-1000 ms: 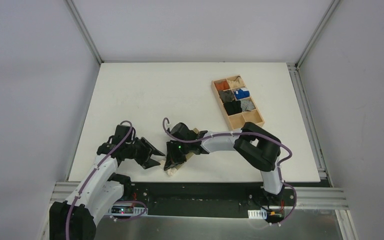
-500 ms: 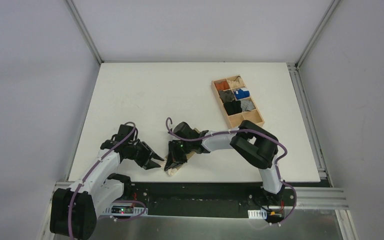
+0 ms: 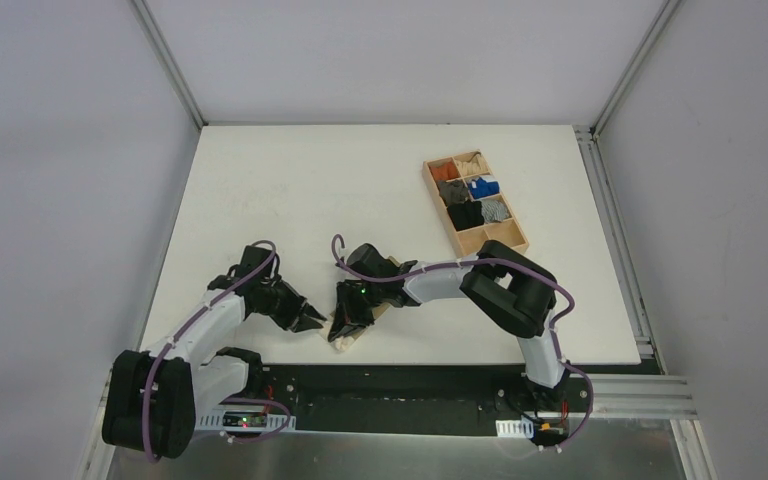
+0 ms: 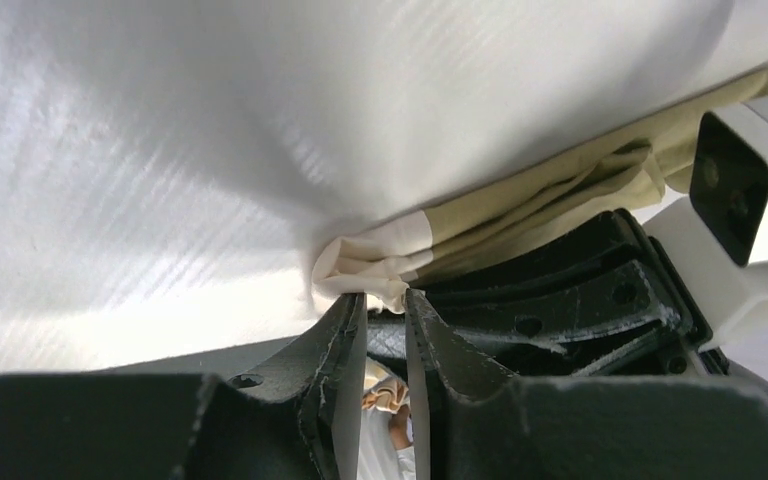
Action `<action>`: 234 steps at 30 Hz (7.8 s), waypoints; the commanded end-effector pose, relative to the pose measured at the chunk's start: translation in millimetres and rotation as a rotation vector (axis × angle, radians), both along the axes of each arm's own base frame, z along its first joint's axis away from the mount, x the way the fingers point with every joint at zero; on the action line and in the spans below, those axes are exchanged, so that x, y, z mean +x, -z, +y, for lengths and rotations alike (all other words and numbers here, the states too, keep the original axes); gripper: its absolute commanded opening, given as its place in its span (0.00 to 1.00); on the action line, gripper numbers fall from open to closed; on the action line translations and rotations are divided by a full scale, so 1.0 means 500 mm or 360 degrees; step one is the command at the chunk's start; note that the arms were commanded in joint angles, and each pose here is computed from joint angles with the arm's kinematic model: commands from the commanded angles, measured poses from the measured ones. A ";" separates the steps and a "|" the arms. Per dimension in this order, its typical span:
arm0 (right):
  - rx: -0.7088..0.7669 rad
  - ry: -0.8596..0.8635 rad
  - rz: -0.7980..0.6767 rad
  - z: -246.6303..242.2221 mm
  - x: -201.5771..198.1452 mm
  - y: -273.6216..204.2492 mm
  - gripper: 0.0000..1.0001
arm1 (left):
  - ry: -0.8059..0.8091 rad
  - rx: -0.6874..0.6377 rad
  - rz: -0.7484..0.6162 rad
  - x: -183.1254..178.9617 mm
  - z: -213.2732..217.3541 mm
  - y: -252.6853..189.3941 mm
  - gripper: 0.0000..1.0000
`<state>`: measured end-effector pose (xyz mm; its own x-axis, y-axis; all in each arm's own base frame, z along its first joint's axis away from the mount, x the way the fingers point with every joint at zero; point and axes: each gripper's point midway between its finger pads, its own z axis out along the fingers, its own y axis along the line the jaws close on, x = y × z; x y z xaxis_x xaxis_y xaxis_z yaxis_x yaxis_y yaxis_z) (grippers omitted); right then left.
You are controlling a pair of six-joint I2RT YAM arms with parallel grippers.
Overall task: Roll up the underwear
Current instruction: Roll the underwear to the center of the board.
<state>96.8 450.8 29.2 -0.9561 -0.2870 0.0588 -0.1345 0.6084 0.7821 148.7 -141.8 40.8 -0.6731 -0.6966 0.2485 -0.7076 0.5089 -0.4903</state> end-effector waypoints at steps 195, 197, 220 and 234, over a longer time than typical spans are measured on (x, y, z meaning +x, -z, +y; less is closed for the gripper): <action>-0.0784 -0.0170 -0.1320 -0.122 -0.026 0.076 0.00 | 0.0193 0.0176 0.0027 -0.001 -0.018 0.003 0.09; -0.0672 -0.0145 -0.1209 -0.117 -0.029 0.073 0.00 | 0.0183 0.0182 -0.0019 0.005 -0.016 -0.017 0.20; 0.0021 -0.0109 -0.0285 -0.101 -0.071 0.048 0.00 | 0.0355 0.0132 -0.0075 -0.043 -0.014 -0.025 0.73; 0.0023 -0.0083 -0.0261 -0.096 -0.064 0.044 0.00 | 0.0439 0.0190 -0.0038 -0.031 -0.010 0.013 0.46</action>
